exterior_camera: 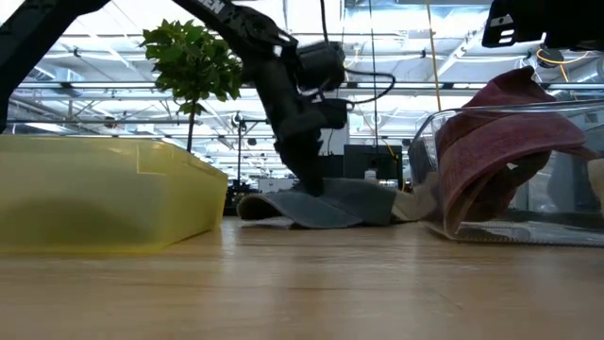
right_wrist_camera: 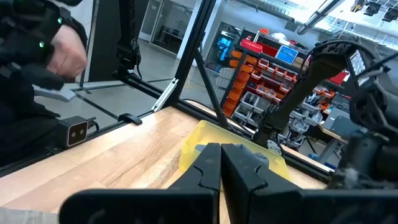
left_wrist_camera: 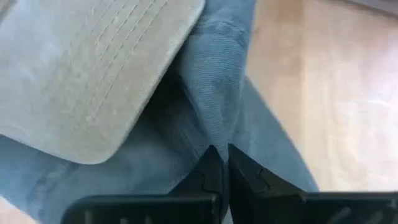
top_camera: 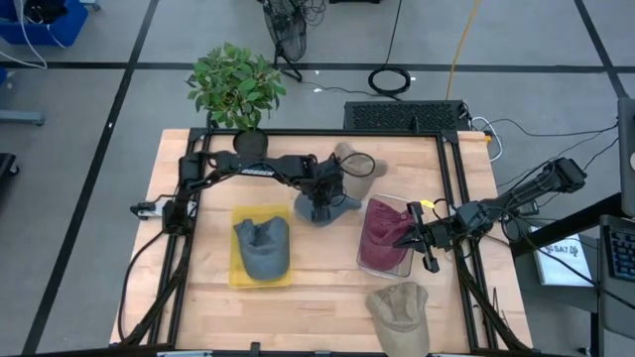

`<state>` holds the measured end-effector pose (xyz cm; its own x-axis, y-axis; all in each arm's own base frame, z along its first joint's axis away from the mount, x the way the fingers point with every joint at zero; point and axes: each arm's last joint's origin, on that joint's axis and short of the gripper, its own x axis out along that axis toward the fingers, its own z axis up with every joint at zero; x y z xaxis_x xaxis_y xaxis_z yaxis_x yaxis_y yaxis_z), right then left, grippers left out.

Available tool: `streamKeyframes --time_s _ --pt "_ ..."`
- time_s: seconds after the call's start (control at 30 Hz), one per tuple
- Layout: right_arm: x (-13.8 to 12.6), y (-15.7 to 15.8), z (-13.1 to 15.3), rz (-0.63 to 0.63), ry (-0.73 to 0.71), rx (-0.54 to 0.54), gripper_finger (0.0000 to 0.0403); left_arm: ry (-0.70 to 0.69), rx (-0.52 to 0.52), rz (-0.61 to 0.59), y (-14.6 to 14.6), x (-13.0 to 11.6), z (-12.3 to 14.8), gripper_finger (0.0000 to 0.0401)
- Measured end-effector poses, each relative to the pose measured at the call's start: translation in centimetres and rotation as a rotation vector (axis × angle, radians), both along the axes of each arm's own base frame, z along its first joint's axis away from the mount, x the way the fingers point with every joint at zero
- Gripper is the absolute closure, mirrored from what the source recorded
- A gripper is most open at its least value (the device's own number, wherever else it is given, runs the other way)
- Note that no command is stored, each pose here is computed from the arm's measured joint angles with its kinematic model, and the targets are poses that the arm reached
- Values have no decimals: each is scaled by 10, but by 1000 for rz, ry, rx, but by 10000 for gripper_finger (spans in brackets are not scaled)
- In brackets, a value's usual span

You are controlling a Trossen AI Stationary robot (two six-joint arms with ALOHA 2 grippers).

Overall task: Pick and place caps into container
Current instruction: Put the blue cap into the yellow container

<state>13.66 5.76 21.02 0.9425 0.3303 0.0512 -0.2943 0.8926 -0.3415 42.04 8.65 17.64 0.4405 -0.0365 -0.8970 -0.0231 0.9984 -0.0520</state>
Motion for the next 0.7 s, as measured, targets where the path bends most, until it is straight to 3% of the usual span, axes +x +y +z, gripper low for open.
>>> streamKeyframes --time_s 0.13,0.5,0.7 --pt "0 0 0 1 9 16 403 -53 -8 10 -11 -8 31 393" --pt "0 0 -2 4 25 18 403 -350 -56 55 -59 -64 159 397" --pt "0 0 -2 4 31 32 403 -429 40 99 -106 -94 193 397"
